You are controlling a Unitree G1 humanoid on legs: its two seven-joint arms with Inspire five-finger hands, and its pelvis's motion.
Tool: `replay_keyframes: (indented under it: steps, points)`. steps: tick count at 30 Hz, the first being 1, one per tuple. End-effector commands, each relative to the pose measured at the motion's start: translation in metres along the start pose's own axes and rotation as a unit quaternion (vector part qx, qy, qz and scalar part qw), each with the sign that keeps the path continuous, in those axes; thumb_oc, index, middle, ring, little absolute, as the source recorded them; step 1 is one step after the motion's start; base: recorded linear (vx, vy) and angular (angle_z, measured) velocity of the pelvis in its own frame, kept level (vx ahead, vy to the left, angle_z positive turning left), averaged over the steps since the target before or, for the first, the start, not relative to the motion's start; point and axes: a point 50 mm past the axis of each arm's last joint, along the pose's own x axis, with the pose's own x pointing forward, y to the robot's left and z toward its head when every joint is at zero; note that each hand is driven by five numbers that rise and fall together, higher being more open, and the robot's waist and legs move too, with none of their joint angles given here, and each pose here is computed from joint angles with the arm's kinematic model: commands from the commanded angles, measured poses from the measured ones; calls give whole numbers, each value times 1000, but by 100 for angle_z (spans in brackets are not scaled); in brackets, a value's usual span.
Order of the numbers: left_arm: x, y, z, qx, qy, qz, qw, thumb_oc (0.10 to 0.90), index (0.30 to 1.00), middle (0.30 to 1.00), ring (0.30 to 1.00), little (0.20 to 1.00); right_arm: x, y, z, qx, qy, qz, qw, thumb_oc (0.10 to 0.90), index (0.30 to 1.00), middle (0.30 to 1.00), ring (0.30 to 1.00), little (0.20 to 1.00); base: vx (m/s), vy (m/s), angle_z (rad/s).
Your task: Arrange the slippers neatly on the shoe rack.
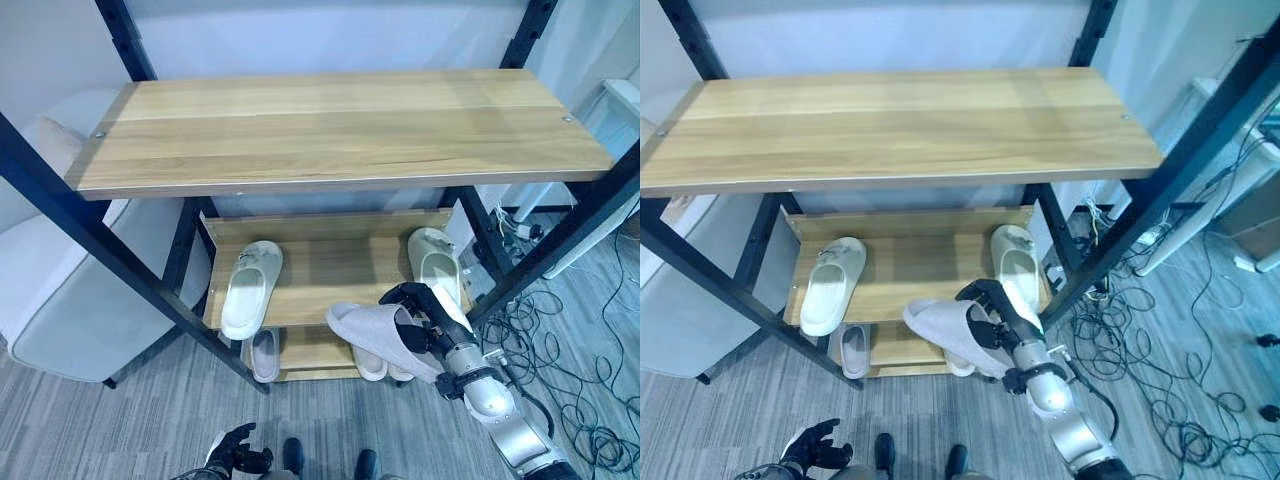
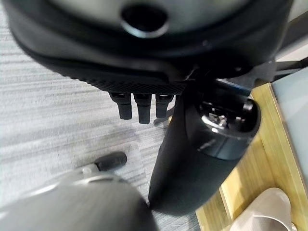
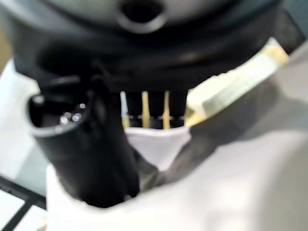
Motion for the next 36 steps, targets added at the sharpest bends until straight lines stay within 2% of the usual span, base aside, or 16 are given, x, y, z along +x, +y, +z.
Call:
replay_keyframes:
  steps: [1, 6, 17, 25, 31, 36]
  points:
    - [-3, -22, -12, 21, 21, -45, 999, 800, 900, 900, 900, 900, 15, -41, 44, 2, -124, -85, 989, 400, 300, 300, 300, 300, -119, -14, 41]
    - [-6, -27, -25, 26, 51, -52, 997, 800, 900, 900, 900, 900, 9, -44, 35, 1, -102, -86, 991, 400, 300, 300, 300, 300, -61, 52, 28]
    - [-5, -35, -23, 51, 47, -64, 996, 800, 900, 900, 900, 900, 9, -44, 25, -6, -77, -84, 993, 400, 300, 300, 300, 300, -41, 180, 0]
    - [-5, -23, -27, 37, 59, -42, 997, 800, 900, 900, 900, 900, 18, -31, 31, -2, -87, -66, 994, 400, 300, 300, 300, 300, -92, 172, -22]
    - [-4, -9, -24, 25, 51, -22, 998, 800, 900, 900, 900, 900, 16, -33, 33, -5, -92, -71, 993, 400, 300, 300, 300, 300, -111, 19, -15]
    - [-6, -9, -26, 13, 50, -20, 998, 800, 900, 900, 900, 900, 18, -30, 36, -7, -99, -70, 993, 400, 300, 300, 300, 300, -103, -88, -17]
